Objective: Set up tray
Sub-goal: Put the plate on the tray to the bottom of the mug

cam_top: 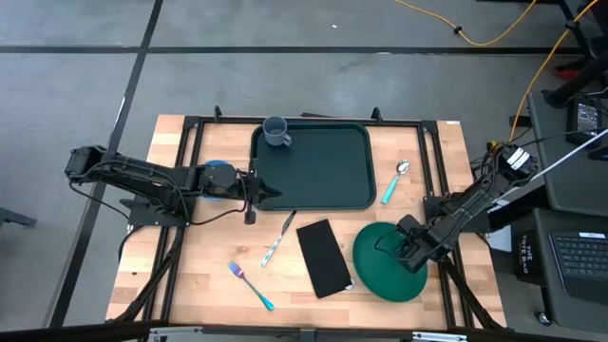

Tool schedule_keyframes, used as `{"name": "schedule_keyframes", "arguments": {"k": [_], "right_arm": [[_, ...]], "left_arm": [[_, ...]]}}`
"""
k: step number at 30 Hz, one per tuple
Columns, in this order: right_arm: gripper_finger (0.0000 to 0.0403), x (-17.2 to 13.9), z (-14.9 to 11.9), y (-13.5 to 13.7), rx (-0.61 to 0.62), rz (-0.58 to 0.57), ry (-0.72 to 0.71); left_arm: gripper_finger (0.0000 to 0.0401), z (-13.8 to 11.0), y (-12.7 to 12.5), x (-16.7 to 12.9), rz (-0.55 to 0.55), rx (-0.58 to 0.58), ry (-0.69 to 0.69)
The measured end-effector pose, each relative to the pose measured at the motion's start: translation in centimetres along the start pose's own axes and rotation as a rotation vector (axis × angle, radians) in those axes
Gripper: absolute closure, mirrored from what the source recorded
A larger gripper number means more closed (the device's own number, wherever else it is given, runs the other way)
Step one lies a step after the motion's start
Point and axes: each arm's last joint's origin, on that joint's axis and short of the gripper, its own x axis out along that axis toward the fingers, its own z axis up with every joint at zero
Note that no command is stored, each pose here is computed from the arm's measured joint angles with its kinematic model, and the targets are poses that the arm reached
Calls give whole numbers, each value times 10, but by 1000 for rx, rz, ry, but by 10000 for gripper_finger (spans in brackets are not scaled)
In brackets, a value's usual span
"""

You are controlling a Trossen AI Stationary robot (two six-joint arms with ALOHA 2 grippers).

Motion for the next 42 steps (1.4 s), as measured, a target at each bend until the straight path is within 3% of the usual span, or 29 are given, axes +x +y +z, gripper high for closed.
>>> {"name": "schedule_keyframes", "arguments": {"k": [8,20,27,31,42], "right_arm": [[259,0,-1,6,41,57,21],[387,-11,-1,14,112,104,-3],[390,-25,2,18,118,91,-97],[390,-35,3,15,151,24,-110],[393,-96,12,-2,166,69,-148]], "left_arm": [[398,0,0,0,0,-1,0],[399,0,0,0,0,-1,1],[397,0,0,0,0,0,1],[400,0,0,0,0,1,1],[397,0,0,0,0,2,1]]}}
